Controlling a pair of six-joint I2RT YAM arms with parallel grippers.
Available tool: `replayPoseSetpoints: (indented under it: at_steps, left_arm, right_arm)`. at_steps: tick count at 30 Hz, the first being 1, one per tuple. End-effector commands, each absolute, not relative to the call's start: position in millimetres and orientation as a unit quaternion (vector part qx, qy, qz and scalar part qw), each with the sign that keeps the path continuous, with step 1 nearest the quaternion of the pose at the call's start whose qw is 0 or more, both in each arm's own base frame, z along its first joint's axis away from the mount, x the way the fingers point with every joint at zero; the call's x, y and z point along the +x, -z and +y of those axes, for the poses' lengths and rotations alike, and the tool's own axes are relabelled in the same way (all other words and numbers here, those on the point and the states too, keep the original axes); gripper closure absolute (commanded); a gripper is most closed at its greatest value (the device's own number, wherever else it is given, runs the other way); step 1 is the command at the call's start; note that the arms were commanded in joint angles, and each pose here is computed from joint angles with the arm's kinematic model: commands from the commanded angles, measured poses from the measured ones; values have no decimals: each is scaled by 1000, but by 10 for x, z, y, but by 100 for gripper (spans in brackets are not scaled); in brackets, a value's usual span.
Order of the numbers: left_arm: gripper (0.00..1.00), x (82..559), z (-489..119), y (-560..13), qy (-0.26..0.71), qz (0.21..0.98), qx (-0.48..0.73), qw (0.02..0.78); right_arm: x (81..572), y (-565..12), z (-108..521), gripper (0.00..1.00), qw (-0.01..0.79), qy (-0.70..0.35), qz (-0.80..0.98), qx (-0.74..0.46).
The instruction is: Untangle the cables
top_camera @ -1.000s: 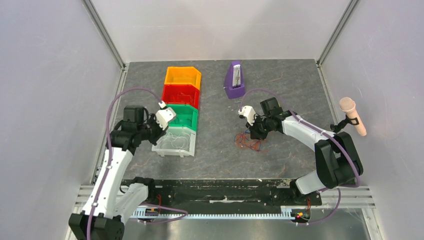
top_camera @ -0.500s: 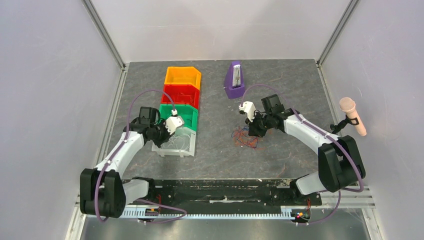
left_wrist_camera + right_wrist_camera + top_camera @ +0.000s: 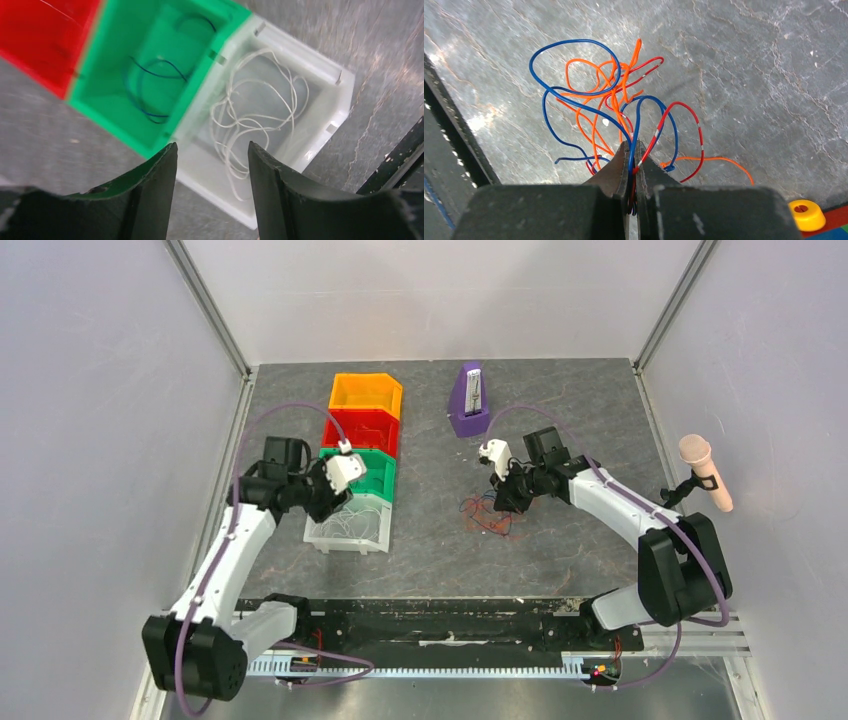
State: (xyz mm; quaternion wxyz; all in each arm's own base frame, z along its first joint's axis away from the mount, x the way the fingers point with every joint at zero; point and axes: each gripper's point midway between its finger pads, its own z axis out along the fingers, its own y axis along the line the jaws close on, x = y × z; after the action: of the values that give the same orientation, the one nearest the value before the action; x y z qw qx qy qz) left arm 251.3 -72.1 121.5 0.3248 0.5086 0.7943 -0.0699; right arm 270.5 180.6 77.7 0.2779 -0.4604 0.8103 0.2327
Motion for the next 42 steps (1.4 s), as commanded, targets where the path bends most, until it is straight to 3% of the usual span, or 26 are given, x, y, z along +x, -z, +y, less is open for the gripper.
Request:
replayPoseSetpoints:
  at_steps: [1,6,11,18,22,35,38,42]
  left_arm:
    - [37,2321,-870,-1848,108,774,514,353]
    - [35,2149,-1228,-2397,201,730,505,414]
    - [43,2123,-1784,-2603,332,691,468,440]
    - [48,2093,-2317,-2497,372,672,463,442]
    - [41,2179,-2488,-2456,397,689,424,434]
    - [36,2478,-2956,-2318,452,729,319,404]
    - [51,2652,-2982,-2307,437,739,300,417]
    - [88,2689,-2903,-2318,408,746,308,427]
  right_arm:
    - [2796,-1217,2018,100,331,-277,784,-447]
    - [2753,-1541,2241,100,354,-347,756,-428]
    - [2693,-1947,2437,100,370,-419,726,-401]
    - [2613,-2319,2540,100,377,-471,708,-366]
    - [2562,-2383,2528,100,383,-475,704,-363]
    - [2549,-2385,2508,100,392,-468,708,-355]
    - [2537,-2367,2493,100,392,-465,710,-355]
    - [2615,-2190,2384,100,395,-422,740,-345]
